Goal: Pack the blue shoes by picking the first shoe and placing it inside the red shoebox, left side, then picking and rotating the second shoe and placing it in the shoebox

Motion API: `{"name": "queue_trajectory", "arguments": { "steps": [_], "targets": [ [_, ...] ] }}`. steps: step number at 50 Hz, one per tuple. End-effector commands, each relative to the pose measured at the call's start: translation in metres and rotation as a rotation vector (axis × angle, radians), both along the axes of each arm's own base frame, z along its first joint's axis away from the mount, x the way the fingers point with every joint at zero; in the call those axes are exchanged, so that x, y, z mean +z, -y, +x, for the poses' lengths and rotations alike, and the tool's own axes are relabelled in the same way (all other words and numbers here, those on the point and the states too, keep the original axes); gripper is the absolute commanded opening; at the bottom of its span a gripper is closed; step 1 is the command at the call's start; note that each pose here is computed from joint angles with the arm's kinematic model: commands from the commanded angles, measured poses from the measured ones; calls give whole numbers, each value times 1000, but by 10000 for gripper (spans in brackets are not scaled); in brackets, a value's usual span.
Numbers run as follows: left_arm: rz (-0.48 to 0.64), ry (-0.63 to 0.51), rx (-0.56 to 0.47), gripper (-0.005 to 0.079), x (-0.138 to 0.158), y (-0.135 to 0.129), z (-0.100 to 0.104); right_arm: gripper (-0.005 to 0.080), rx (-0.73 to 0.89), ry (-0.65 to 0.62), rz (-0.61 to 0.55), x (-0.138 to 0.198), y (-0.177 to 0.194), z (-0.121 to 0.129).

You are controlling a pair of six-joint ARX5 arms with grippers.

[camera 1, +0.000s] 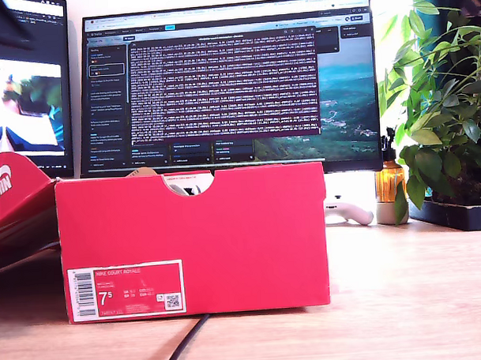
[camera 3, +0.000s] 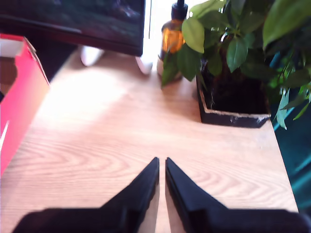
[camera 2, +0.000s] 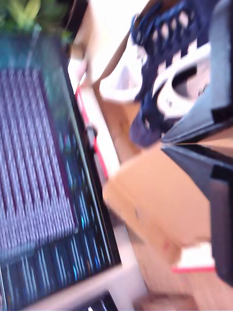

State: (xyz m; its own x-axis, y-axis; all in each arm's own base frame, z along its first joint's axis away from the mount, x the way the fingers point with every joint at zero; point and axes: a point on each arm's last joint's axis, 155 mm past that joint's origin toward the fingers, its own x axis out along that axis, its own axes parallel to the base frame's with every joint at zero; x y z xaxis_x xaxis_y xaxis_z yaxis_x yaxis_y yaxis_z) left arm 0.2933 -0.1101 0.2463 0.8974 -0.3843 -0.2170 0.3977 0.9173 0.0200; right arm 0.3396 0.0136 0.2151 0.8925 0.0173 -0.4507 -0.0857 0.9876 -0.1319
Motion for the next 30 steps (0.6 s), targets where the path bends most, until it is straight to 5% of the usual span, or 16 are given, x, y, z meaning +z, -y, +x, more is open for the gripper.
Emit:
{"name": "queue_trajectory", "arguments": {
  "steps": [1, 30],
  "targets": [
    [-11, -21, 12, -16, -11, -6, 2, -10, -4, 12, 4, -7, 1, -3],
    [-106, -22, 193, -16, -59, -49, -16, -10, -84, 67, 64, -47, 20, -16]
  ]
}}
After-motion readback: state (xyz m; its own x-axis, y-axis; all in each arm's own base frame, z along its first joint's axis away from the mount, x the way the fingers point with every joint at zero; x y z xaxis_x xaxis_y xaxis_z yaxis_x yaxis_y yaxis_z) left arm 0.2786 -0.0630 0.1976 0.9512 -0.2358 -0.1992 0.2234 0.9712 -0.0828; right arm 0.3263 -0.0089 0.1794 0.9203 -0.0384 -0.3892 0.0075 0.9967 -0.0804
